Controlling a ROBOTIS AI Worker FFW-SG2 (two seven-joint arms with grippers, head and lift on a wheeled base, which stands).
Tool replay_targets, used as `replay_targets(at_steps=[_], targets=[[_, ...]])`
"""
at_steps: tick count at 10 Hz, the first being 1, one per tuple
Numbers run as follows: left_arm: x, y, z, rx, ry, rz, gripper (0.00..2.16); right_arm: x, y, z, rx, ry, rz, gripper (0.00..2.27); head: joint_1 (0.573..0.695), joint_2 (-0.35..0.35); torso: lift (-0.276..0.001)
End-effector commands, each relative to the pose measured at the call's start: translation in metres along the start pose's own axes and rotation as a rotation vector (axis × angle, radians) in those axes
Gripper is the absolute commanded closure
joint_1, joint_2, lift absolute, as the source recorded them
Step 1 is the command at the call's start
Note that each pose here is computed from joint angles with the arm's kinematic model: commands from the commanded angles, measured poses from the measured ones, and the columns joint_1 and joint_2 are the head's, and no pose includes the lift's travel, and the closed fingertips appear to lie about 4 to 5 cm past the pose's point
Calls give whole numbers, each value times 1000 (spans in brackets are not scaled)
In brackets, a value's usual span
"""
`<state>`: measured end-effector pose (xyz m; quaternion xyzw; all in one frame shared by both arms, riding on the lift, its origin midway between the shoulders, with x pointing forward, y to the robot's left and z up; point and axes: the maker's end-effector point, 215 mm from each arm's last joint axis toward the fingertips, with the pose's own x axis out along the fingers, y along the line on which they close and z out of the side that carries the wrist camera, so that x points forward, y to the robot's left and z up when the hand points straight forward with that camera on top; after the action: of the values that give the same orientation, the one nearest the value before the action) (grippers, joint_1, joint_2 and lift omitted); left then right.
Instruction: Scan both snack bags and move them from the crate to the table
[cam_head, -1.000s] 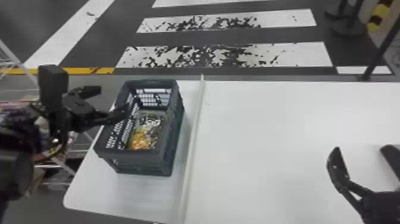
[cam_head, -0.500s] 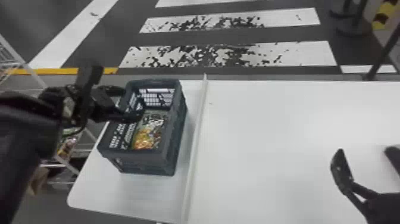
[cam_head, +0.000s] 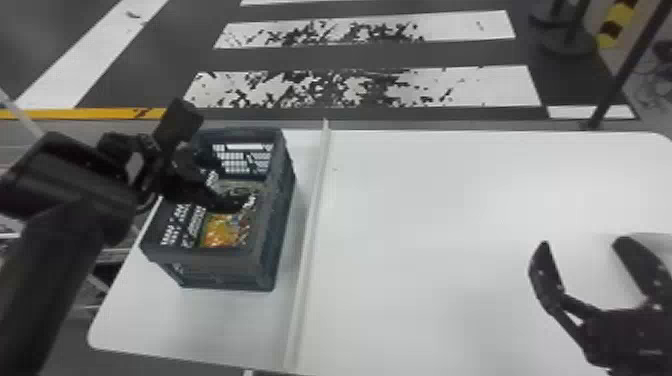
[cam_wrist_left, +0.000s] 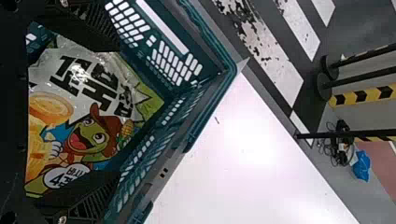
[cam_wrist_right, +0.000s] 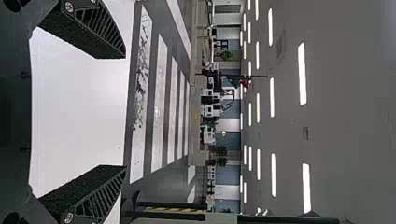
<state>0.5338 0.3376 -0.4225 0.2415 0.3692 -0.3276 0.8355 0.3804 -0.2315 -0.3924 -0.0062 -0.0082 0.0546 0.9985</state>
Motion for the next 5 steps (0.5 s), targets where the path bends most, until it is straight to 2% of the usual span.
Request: replay_targets(at_steps=[1,3,5], targets=[[7,-7,-20,-18,35,-12,56,6,3,-3,-1,11,13,87,695,129,-88],[32,-18,-36,-20,57,-36,56,6,3,-6,-1,18,15,87,695,139,-88],[56,-24,-43,10,86,-43,56,5,3,-6,-1,17,15,90,695,133,-88]])
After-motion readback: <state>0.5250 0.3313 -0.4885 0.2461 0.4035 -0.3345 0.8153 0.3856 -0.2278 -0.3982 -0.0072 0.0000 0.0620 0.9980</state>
